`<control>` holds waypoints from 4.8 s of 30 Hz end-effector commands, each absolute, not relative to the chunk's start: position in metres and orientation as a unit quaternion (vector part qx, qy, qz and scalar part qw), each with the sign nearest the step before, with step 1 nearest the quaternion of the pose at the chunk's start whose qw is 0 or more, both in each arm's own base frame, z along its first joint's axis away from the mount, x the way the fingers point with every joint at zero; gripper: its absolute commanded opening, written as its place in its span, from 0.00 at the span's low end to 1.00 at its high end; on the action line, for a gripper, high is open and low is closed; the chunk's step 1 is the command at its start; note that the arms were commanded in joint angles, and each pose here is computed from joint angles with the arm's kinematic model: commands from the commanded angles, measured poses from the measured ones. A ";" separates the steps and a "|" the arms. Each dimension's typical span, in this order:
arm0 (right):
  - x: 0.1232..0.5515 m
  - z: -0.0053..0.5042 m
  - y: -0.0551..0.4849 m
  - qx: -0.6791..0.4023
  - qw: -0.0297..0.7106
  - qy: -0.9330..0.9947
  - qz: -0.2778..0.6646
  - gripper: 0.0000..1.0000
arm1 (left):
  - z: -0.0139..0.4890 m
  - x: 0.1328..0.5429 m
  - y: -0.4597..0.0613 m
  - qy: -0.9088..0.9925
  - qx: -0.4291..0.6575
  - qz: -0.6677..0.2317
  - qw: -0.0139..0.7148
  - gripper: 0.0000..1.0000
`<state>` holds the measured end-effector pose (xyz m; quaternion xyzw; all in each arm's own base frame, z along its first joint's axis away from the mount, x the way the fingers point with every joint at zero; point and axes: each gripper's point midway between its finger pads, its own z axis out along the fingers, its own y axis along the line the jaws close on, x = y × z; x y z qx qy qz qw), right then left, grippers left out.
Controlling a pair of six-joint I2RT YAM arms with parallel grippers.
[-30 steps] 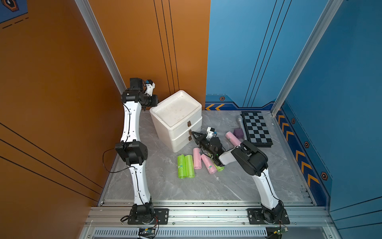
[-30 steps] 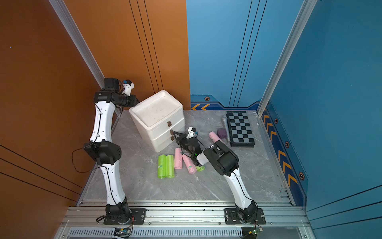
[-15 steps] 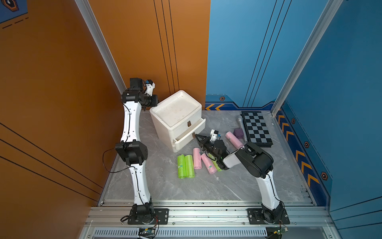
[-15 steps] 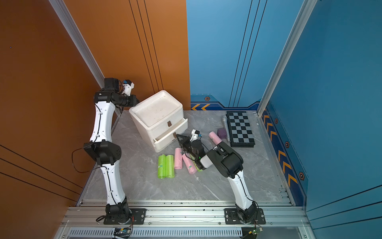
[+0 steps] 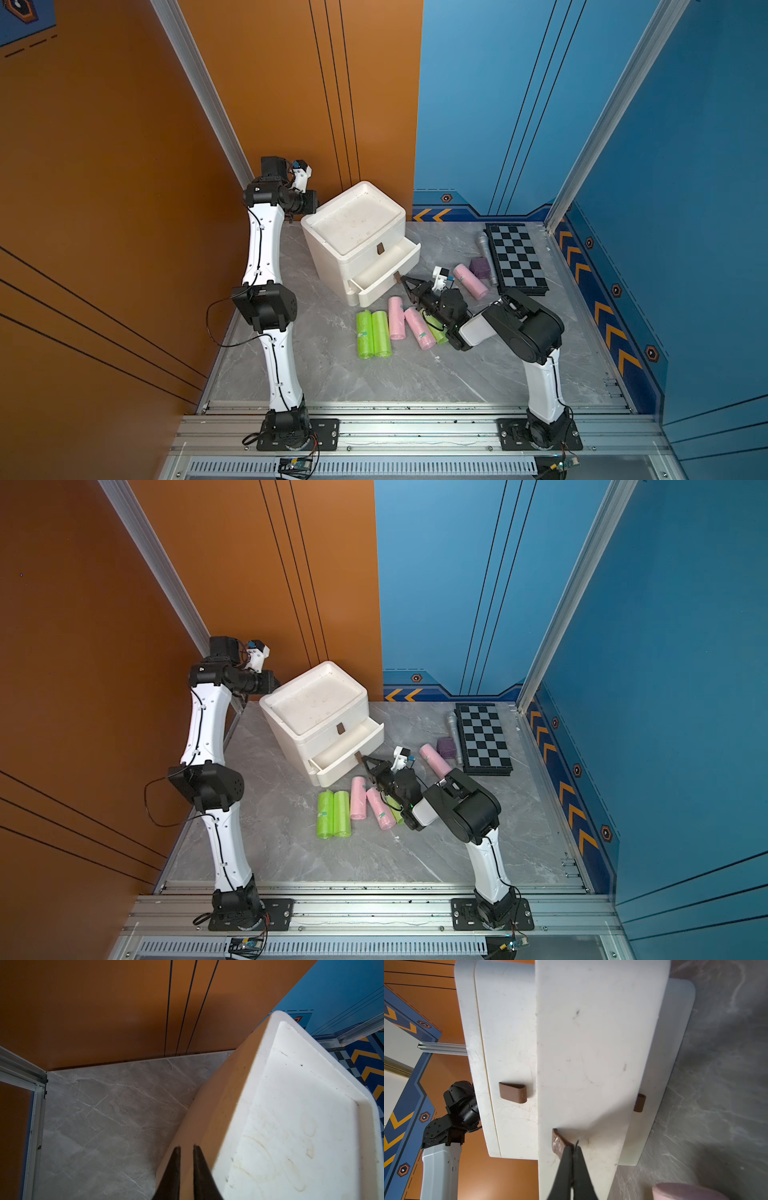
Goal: Sort the rolls of trash bags by color and place them into the drawer
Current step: Open the drawer in the storage box, then pick up the roll of trash bags from the center of the board.
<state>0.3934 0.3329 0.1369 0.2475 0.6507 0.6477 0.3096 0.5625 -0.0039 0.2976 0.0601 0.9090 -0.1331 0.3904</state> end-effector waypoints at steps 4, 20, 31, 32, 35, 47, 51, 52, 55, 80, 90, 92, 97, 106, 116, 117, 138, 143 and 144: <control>0.380 0.131 0.320 0.247 0.300 0.664 0.638 0.00 | 0.269 0.537 -0.025 0.933 0.059 -0.162 0.315 0.15; 0.362 0.126 0.302 0.252 0.302 0.672 0.627 0.00 | 0.268 0.536 -0.025 0.934 0.058 -0.163 0.314 0.15; 0.356 0.121 0.296 0.250 0.298 0.687 0.614 0.00 | 0.270 0.536 -0.025 0.933 0.058 -0.163 0.315 0.15; 0.355 0.122 0.296 0.247 0.300 0.689 0.612 0.00 | 0.269 0.535 -0.026 0.934 0.058 -0.163 0.314 0.15; 0.353 0.123 0.293 0.240 0.303 0.704 0.596 0.00 | 0.271 0.535 -0.025 0.933 0.058 -0.163 0.315 0.15; 0.352 0.123 0.293 0.212 0.299 0.744 0.559 0.33 | 0.272 0.534 -0.026 0.933 0.059 -0.164 0.316 0.15; 0.345 0.121 0.287 0.193 0.307 0.771 0.523 0.37 | 0.272 0.533 -0.025 0.933 0.059 -0.164 0.316 0.15; 0.344 0.122 0.285 0.186 0.312 0.778 0.512 0.37 | 0.272 0.533 -0.025 0.933 0.059 -0.164 0.316 0.15; 0.338 0.127 0.275 0.160 0.324 0.808 0.465 0.38 | 0.273 0.533 -0.025 0.933 0.058 -0.164 0.316 0.15; 0.276 0.095 0.276 -0.093 0.275 0.940 0.182 0.60 | 0.278 0.528 -0.026 0.933 0.060 -0.159 0.319 0.16; 0.269 0.062 0.285 -0.114 0.242 0.951 0.156 0.59 | 0.276 0.529 -0.027 0.933 0.061 -0.159 0.318 0.16; 0.271 0.061 0.289 -0.120 0.244 0.950 0.153 0.59 | 0.276 0.529 -0.027 0.933 0.060 -0.159 0.316 0.16; 0.276 0.050 0.295 -0.131 0.238 0.952 0.141 0.58 | 0.274 0.529 -0.027 0.934 0.060 -0.161 0.314 0.16; 0.283 0.033 0.294 -0.131 0.232 0.956 0.124 0.54 | 0.274 0.529 -0.025 0.934 0.058 -0.161 0.314 0.16; 0.270 0.047 0.278 -0.085 0.221 0.959 0.157 0.39 | 0.274 0.529 -0.026 0.934 0.059 -0.162 0.313 0.16; 0.267 0.054 0.276 -0.079 0.221 0.958 0.166 0.39 | 0.274 0.529 -0.025 0.934 0.059 -0.161 0.314 0.16; 0.336 0.231 0.314 0.220 0.281 0.780 0.514 0.39 | 0.284 0.524 -0.023 0.931 0.054 -0.161 0.322 0.17; 0.367 0.251 0.337 0.244 0.294 0.756 0.531 0.39 | 0.283 0.525 -0.021 0.931 0.053 -0.163 0.321 0.17; 0.371 0.254 0.341 0.249 0.296 0.751 0.536 0.39 | 0.283 0.525 -0.021 0.931 0.053 -0.164 0.321 0.16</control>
